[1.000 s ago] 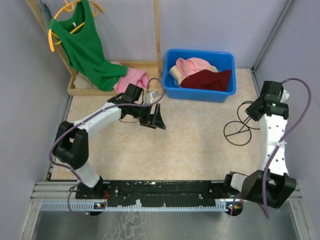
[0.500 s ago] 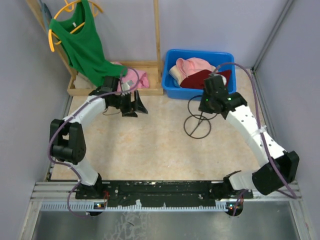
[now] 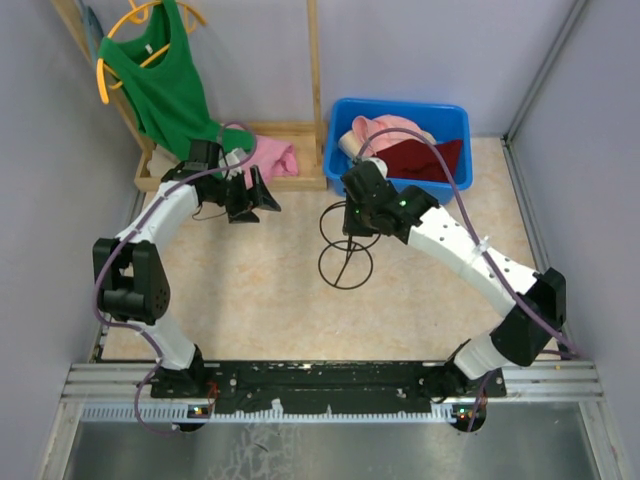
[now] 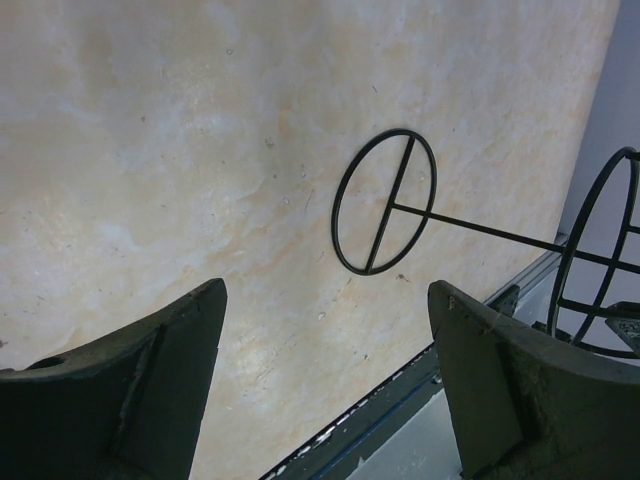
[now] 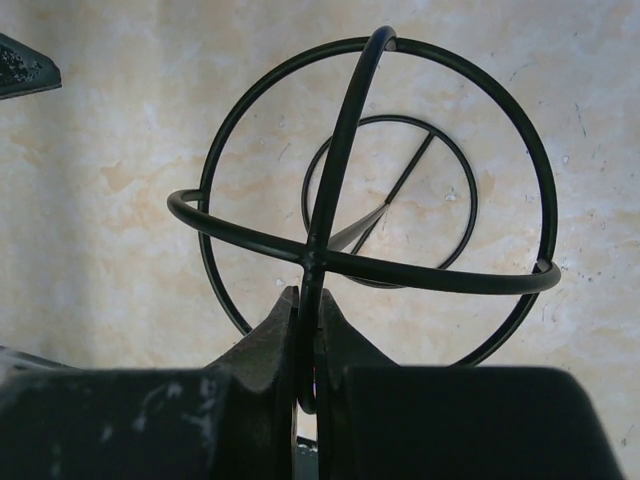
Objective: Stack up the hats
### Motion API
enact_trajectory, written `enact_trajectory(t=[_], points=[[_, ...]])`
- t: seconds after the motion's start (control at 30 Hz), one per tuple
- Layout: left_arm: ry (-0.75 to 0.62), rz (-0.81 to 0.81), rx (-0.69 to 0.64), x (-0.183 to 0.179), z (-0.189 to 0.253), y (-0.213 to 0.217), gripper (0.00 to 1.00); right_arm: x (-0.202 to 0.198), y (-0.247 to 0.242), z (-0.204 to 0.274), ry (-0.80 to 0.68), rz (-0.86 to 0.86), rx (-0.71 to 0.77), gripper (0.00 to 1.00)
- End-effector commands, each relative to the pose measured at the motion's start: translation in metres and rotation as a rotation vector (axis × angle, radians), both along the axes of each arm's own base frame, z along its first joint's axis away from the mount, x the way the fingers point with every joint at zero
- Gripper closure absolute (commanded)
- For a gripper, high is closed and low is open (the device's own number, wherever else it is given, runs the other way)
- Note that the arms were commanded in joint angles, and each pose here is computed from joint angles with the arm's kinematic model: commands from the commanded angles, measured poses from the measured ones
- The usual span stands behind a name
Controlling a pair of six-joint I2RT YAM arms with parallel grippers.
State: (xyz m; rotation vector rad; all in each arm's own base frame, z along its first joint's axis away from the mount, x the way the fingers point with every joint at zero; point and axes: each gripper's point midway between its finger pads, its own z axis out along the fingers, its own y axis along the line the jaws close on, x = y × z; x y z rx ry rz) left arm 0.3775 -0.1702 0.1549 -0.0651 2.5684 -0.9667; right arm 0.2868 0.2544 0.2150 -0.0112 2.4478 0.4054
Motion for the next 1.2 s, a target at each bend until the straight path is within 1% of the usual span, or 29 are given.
enact_trajectory(t=[0.0,0.1,0.13,0.2,0.33,0.63,0.83,1.0,1.07,1.17], points=[[-0.009,0.019,0.008,0.000,0.011,0.001,0.13,-0.014,-0.002,-0.002,0.062,0.001,-0.022,1.00],[-0.010,0.029,0.006,0.000,0.014,0.001,0.13,-0.017,-0.003,-0.002,0.068,0.020,-0.027,1.00],[-0.010,0.032,0.006,0.000,0.014,0.001,0.13,-0.018,-0.003,-0.002,0.068,0.025,-0.023,0.94],[-0.009,0.035,0.003,0.000,0.016,0.001,0.13,-0.020,-0.002,-0.002,0.067,0.035,-0.016,0.77],[-0.008,0.041,0.004,-0.001,0.016,0.001,0.13,-0.021,-0.004,0.003,0.052,0.037,-0.010,0.64],[-0.002,0.054,0.006,0.001,0.010,0.001,0.13,-0.029,-0.012,0.023,0.027,0.021,-0.008,0.53],[0.009,0.058,0.019,0.004,0.001,0.003,0.14,-0.036,-0.018,0.045,-0.002,0.006,0.011,0.49],[0.002,0.070,0.024,0.006,-0.001,0.004,0.17,-0.036,-0.028,0.075,-0.053,-0.014,0.006,0.48],[-0.002,0.070,0.020,0.007,0.000,0.003,0.17,-0.033,-0.033,0.089,-0.075,-0.018,-0.017,0.43],[-0.011,0.068,0.011,0.008,0.003,0.002,0.18,-0.021,-0.042,0.116,-0.136,-0.038,-0.052,0.40]])
